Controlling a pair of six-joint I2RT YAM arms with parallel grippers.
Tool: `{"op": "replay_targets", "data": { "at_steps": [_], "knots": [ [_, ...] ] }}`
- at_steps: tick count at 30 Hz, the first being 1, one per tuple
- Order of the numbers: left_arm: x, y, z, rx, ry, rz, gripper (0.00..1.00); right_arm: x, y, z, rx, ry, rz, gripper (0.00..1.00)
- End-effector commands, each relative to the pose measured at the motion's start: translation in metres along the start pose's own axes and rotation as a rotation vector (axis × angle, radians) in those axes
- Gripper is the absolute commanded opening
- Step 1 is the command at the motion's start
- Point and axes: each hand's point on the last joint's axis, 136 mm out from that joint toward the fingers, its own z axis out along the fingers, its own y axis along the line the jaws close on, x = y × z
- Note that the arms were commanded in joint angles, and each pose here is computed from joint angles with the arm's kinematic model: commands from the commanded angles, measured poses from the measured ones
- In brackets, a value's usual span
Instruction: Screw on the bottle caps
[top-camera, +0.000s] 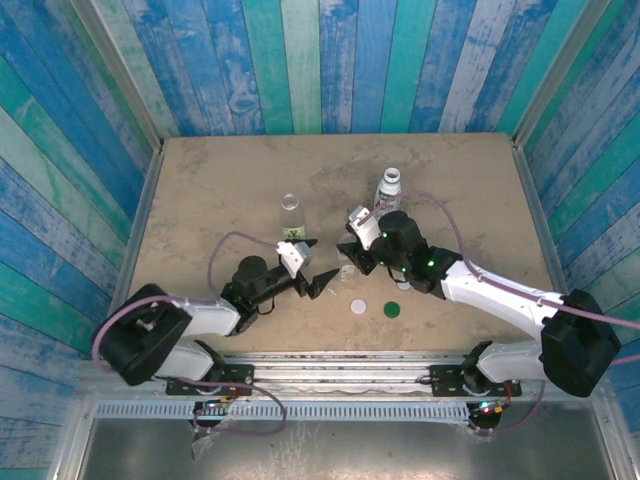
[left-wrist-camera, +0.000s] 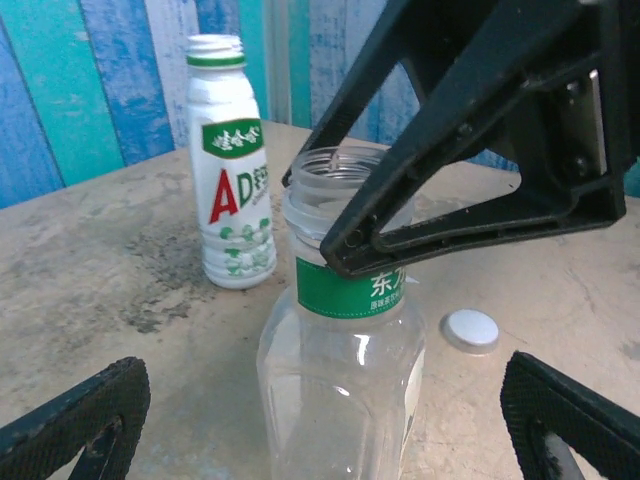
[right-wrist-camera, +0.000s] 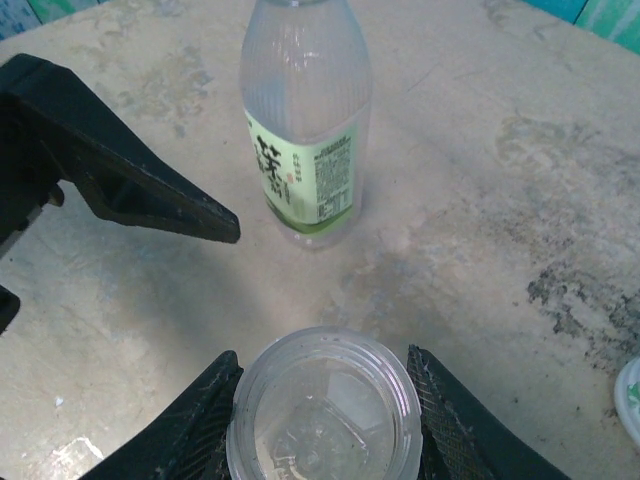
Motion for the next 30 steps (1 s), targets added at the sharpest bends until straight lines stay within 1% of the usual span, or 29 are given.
{"op": "replay_targets", "data": {
  "at_steps": [1,3,6,10,13,17,21,25,26,29,30],
  "knots": [
    [-0.017,-0.009,-0.001,0.042,-0.12,0.072,0.94,-0.002,0.004,-0.003,-0.027,-0.029,0.009,0.32],
    [-0.017,-0.011,0.0,0.056,-0.134,0.065,0.96,-0.007,0.008,-0.007,-0.046,-0.061,0.023,0.32],
    [-0.01,-0.014,0.008,0.083,-0.102,0.065,1.0,-0.014,0.016,-0.013,-0.09,-0.094,0.039,0.32],
    [-0.011,-0.019,0.011,0.121,-0.114,0.063,0.94,-0.02,0.023,-0.017,-0.129,-0.122,0.049,0.32],
    [-0.004,-0.024,0.018,0.147,-0.074,0.076,0.94,-0.026,0.026,-0.02,-0.151,-0.144,0.05,0.31],
    [-0.001,-0.021,0.022,0.135,-0.061,0.09,0.85,-0.026,0.03,-0.02,-0.171,-0.13,0.035,0.31],
    [0.008,-0.02,0.025,0.131,-0.02,0.097,0.76,-0.025,0.031,-0.02,-0.173,-0.122,0.021,0.31],
    [0.014,-0.017,0.025,0.112,0.005,0.098,0.74,-0.026,0.032,-0.022,-0.179,-0.12,0.003,0.31],
    [0.016,-0.016,0.024,0.108,0.01,0.097,0.7,-0.027,0.032,-0.023,-0.178,-0.12,-0.004,0.3],
    [0.019,-0.015,0.027,0.111,0.033,0.1,0.64,-0.026,0.031,-0.024,-0.169,-0.114,-0.013,0.3],
    [0.019,-0.016,0.027,0.116,0.033,0.099,0.59,-0.026,0.032,-0.024,-0.173,-0.111,-0.013,0.3]
  ]
}}
